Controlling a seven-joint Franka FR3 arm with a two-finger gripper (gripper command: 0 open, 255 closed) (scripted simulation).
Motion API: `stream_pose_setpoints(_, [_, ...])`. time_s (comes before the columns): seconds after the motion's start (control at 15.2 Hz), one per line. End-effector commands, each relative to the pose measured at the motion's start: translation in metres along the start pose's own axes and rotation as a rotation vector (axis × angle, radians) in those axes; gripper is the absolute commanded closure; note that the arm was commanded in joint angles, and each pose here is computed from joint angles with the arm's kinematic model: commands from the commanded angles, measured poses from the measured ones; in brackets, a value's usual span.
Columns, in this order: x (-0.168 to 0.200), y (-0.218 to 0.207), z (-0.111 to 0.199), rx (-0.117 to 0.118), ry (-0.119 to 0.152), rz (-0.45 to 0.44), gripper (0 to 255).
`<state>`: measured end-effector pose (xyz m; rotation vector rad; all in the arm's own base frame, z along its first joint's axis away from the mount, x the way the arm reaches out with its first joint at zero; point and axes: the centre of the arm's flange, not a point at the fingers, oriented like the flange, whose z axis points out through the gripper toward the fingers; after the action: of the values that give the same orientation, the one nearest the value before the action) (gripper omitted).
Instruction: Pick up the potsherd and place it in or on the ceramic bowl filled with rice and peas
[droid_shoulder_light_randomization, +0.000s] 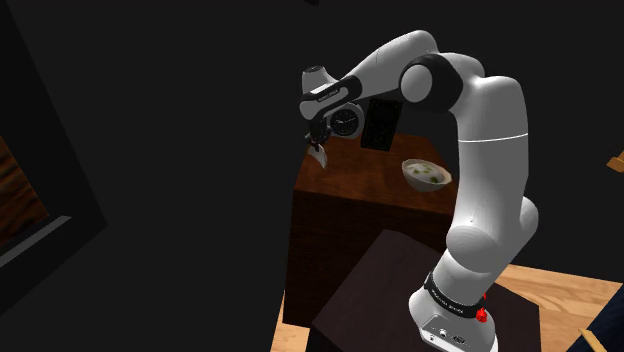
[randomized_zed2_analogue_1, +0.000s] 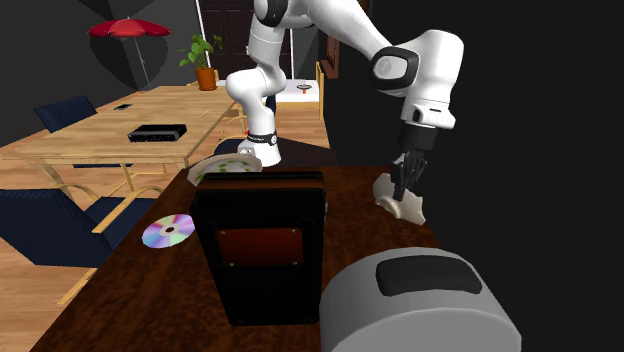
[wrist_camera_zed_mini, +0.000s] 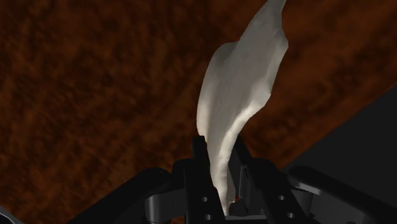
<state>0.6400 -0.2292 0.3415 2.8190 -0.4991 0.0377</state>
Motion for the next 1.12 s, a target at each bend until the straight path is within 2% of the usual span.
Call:
stream_pose_setpoints(0.0, [-0.003,-0.002,0.007,0.001,-0.015,-0.004,255])
stream_pose_setpoints(0.13, [-0.002,-0.004,0.007,0.001,-0.015,-0.004,255])
stream_pose_setpoints(0.2, [0.012,-0.01,0.0,0.0,-0.013,-0.005,255])
stream_pose_setpoints(1.06, [0.017,0.008,-0.066,0.0,-0.013,-0.005,255])
